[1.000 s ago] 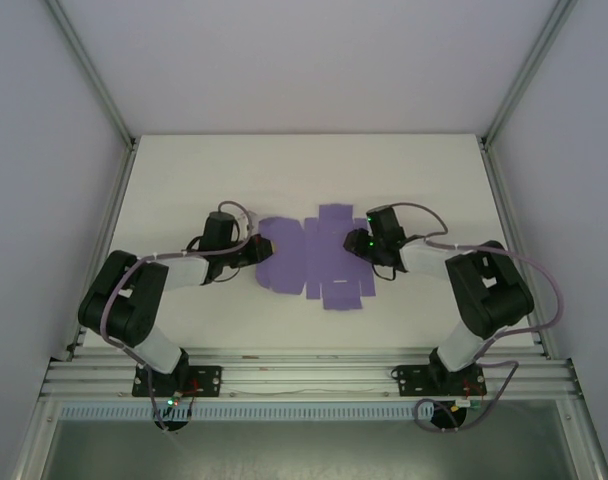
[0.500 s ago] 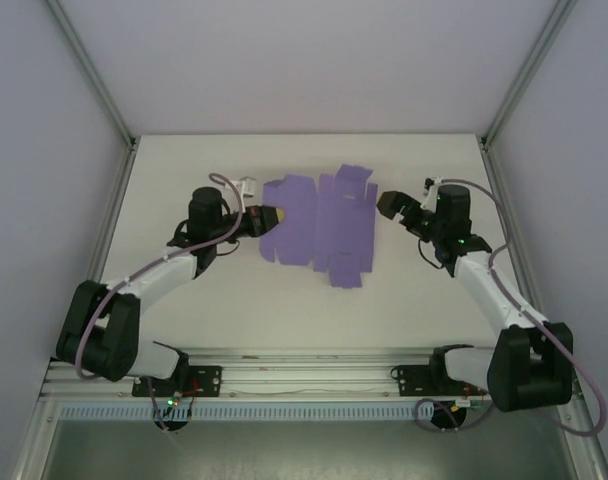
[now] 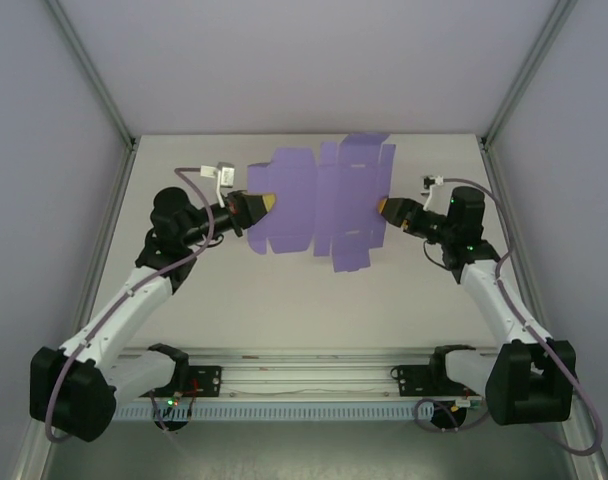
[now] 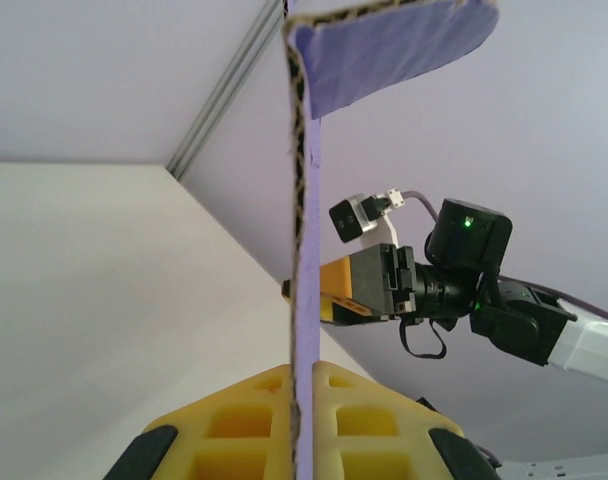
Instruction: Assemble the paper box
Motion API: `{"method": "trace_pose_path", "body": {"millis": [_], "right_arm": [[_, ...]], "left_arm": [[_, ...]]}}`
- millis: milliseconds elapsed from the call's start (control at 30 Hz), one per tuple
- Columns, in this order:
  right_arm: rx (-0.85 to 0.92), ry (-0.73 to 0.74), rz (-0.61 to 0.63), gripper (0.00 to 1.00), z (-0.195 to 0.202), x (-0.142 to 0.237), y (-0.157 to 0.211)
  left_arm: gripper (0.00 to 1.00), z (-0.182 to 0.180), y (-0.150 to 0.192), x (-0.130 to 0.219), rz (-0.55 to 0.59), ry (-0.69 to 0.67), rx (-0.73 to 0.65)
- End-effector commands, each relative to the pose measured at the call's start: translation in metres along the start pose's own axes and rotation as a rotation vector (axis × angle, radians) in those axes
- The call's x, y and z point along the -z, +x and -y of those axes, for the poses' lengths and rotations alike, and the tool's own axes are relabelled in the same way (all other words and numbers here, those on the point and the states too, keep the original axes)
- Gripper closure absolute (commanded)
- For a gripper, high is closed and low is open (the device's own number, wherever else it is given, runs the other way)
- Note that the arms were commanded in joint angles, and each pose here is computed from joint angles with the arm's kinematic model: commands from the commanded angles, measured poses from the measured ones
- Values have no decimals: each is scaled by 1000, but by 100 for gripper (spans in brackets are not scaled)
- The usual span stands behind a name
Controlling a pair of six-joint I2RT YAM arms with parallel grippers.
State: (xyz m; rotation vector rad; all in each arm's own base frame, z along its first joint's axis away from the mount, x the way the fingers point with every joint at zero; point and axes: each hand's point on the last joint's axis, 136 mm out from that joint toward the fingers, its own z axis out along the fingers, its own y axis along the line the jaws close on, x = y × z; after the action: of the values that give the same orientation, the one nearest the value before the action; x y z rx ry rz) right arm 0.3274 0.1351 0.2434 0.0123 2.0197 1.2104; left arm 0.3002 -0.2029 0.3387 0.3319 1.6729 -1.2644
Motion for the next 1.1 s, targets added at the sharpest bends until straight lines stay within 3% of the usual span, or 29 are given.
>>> {"method": "trace_pose_path", "body": {"millis": [0,167,333,433,467,500,533,567,700,800,933,1067], "right_arm": [[42,-159,-15,49,-34,7,1],[98,-201,-19,63,-45,14,8],[161,-225,-16,100,-56,23,13],[179,-191,-34,100,-50,23,18],[176,-167,-34,100,-46,22,18],[167,-137,-38,100,-39,20,19],[166,-123,-56,100,-34,17,22],[168,-113,-77,100,-30,14,27],[194,-62,-216,100,-6,-2,60],[198,25,-269,100,23,-15,73],[333,166,-427,100,53,-27,89],[668,336,-612,100,74,-40,95]], "left_arm": [[100,-5,-5,5,28,-47,-32],[100,-2,-11,9,59,-59,-44],[100,-12,-9,13,80,-112,-38],[97,-29,1,13,72,-169,-8],[78,-40,4,15,70,-220,10],[44,-56,10,19,64,-300,35],[19,-72,17,25,55,-382,53],[1,-88,25,31,47,-469,77],[0,-152,57,73,-27,-868,122],[0,-170,70,88,-114,-998,109],[0,-170,74,70,-146,-926,111],[0,-163,64,43,-155,-802,91]]}}
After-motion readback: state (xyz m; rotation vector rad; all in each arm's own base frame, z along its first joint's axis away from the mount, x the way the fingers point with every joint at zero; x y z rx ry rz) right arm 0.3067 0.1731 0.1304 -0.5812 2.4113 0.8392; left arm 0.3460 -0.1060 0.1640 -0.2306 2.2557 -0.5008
